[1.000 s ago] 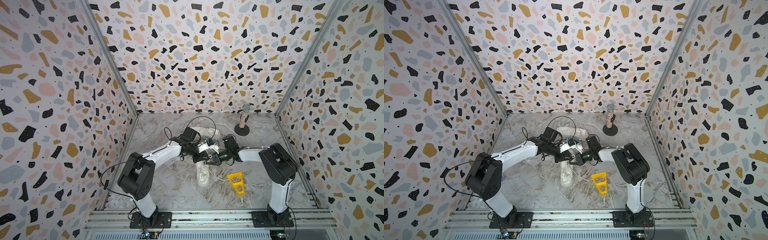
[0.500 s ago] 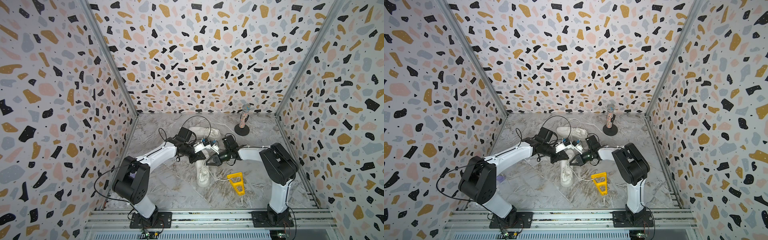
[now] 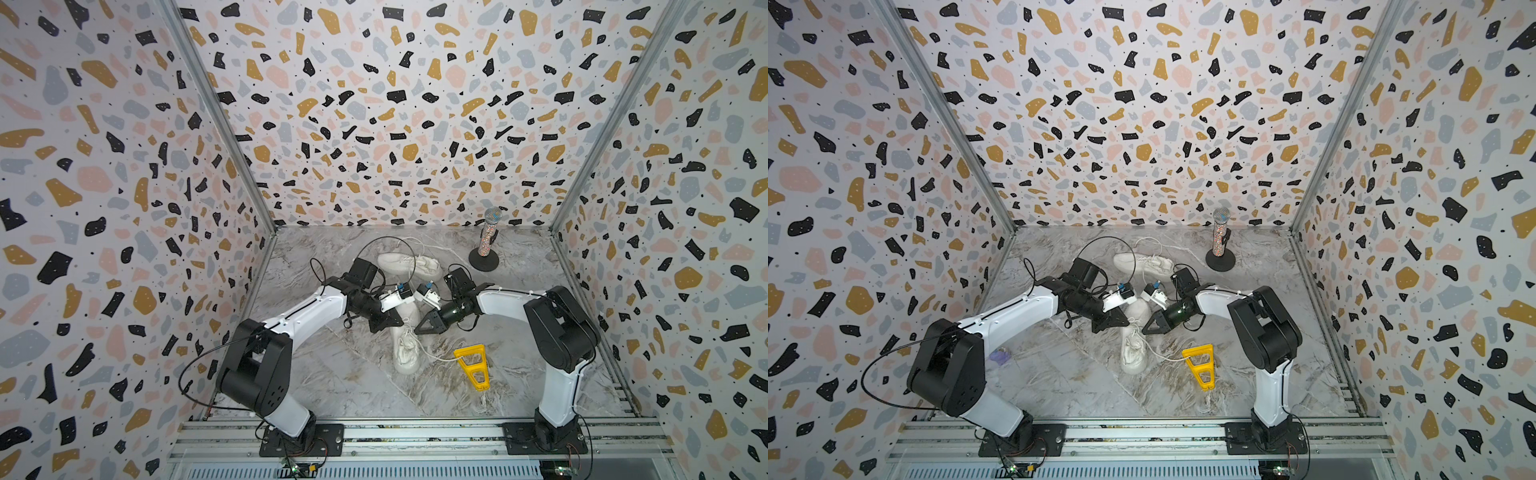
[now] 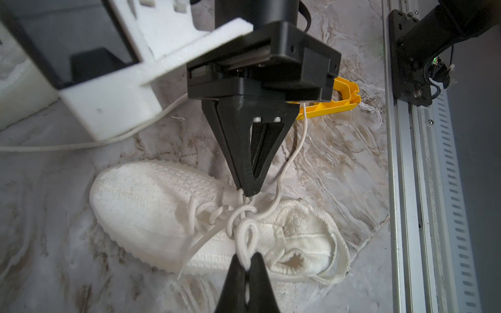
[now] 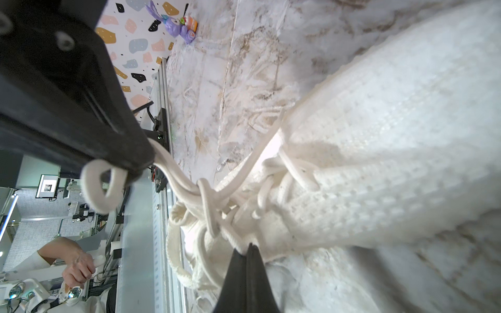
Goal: Tie the shoes
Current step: Tie the shoelace on the shoe.
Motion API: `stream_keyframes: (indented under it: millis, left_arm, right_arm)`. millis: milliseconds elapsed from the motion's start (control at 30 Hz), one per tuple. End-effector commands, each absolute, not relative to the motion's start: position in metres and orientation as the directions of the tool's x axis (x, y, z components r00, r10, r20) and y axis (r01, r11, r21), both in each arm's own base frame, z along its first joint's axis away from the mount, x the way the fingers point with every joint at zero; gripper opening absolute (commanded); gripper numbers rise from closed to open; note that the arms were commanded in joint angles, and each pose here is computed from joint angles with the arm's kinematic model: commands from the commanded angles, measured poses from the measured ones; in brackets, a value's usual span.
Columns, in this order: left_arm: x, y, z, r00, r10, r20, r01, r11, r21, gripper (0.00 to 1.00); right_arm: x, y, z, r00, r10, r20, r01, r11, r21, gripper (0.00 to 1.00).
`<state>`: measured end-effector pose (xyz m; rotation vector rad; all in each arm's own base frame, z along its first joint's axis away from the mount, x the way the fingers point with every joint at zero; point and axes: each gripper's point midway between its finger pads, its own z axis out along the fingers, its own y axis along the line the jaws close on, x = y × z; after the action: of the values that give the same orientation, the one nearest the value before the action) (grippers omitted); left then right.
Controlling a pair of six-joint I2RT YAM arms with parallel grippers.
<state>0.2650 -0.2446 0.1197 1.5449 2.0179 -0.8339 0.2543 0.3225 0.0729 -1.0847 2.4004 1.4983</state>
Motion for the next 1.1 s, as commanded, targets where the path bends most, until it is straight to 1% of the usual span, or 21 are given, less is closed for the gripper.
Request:
stream_keyframes:
  millis: [0,267,467,700,967,1067]
  left_arm:
    - [0.257,-0.234,0.114,-0.265,0.706,-0.657,0.964,0.184,-0.191,0.0]
    - [0.259,-0.223,0.108,-0.284,0.725,-0.628,0.959,0.214,-0.187,0.0]
    - [0.254,-0.212,0.092,-0.291,0.769,-0.569,0.957,0.219,-0.193,0.0]
    - [0.252,-0.2,0.081,-0.298,0.802,-0.518,0.954,0.235,-0.184,0.0]
    - [0.256,-0.196,0.079,-0.333,0.794,-0.509,0.943,0.267,-0.201,0.0]
    - [0.254,-0.198,0.079,-0.338,0.785,-0.519,0.941,0.261,-0.217,0.0]
  right_arm:
    - [0.254,0.316,0.091,-0.702,-0.537,-0.468,-0.667,0.264,0.697,0.0]
    - [0.249,0.306,0.088,-0.673,-0.575,-0.465,-0.698,0.285,0.658,0.0]
    - [0.248,0.296,0.073,-0.668,-0.606,-0.431,-0.706,0.333,0.626,0.0]
    - [0.25,0.285,0.067,-0.64,-0.643,-0.421,-0.74,0.368,0.563,0.0]
    - [0.256,0.275,0.06,-0.622,-0.67,-0.405,-0.765,0.409,0.497,0.0]
    - [0.253,0.281,0.065,-0.622,-0.655,-0.43,-0.761,0.378,0.527,0.0]
